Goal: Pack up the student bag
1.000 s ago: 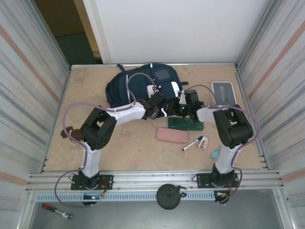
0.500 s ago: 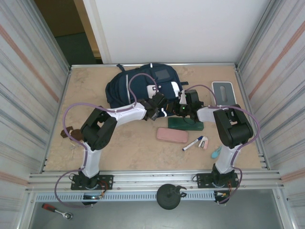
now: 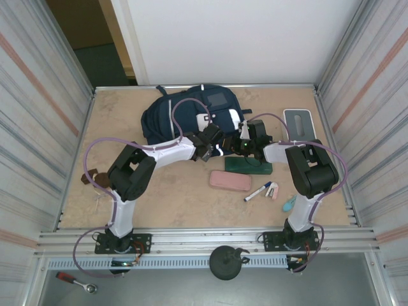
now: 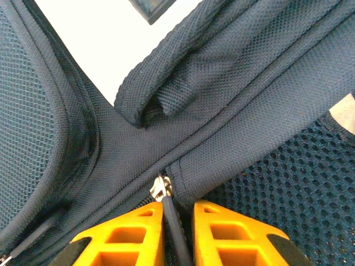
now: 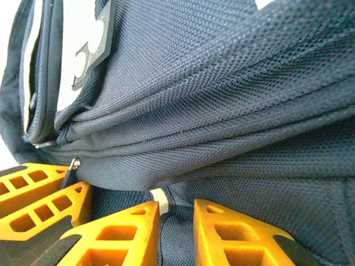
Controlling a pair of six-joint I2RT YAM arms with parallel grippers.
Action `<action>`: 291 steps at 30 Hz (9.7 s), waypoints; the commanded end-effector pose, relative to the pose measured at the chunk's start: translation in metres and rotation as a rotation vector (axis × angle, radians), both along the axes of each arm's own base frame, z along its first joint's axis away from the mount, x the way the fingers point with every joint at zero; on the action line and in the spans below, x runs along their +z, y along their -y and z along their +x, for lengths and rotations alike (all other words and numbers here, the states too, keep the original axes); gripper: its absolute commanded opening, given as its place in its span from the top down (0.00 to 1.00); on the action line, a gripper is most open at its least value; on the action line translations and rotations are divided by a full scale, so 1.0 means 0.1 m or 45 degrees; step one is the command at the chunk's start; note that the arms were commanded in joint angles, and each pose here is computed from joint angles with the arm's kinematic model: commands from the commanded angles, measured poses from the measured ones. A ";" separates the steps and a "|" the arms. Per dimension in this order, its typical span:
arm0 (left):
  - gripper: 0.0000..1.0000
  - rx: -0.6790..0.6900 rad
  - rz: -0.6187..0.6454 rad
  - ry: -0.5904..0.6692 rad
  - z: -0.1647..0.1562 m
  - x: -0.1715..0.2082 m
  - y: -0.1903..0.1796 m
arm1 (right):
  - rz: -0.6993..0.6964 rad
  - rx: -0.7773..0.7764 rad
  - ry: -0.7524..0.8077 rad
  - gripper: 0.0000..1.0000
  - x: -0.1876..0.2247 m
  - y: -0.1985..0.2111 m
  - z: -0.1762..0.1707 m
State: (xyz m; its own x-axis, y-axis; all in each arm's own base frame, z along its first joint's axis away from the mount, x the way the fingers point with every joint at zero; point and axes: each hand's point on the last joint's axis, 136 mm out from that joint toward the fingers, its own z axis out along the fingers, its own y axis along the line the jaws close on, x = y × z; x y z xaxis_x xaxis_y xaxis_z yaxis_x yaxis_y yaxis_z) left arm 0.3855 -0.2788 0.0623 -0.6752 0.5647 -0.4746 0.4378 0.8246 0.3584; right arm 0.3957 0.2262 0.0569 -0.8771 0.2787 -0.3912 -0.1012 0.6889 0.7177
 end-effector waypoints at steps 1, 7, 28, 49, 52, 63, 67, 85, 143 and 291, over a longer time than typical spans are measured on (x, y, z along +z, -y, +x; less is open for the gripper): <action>0.86 -0.014 -0.031 0.007 -0.03 0.18 0.02 | -0.044 -0.047 -0.088 0.77 -0.22 0.12 -0.05; 0.91 -0.022 -0.133 0.002 0.01 0.29 0.05 | -0.045 -0.048 -0.094 0.77 -0.24 0.13 -0.05; 0.84 -0.020 -0.494 -0.165 0.11 0.26 -0.16 | -0.051 -0.082 -0.132 0.77 -0.31 0.18 -0.05; 1.00 0.082 -0.540 -0.051 0.20 0.47 -0.64 | -0.141 -0.178 -0.210 0.76 -0.44 0.42 -0.03; 1.00 0.143 -0.415 -0.006 0.19 0.48 -0.88 | -0.152 -0.210 -0.226 0.76 -0.45 0.52 -0.02; 1.00 0.110 -0.612 0.005 0.08 0.68 -0.74 | 0.029 -0.131 -0.045 0.53 0.26 0.51 0.14; 1.00 0.085 -0.751 -0.011 0.08 0.76 -0.57 | -0.006 -0.168 -0.064 0.44 0.34 0.59 0.08; 1.00 0.106 -0.460 0.033 0.02 0.69 -0.94 | -0.128 -0.250 -0.118 0.80 -0.05 0.70 0.40; 1.00 0.078 -0.398 -0.029 -0.10 0.65 -1.08 | -0.181 -0.107 -0.140 1.00 0.13 0.67 0.36; 1.00 -0.046 -0.524 -0.058 -0.18 0.84 -0.37 | -0.100 -0.506 -0.003 1.00 0.45 0.50 0.41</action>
State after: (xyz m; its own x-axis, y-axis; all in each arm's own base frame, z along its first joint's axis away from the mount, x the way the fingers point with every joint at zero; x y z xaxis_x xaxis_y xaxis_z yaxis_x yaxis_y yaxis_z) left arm 0.3533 -0.2845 0.1264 -0.6942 0.3913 -0.6042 0.5761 0.8052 -0.1405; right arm 0.4413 0.2075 0.0843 -0.7513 0.5653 -0.3407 0.1898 0.6794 0.7088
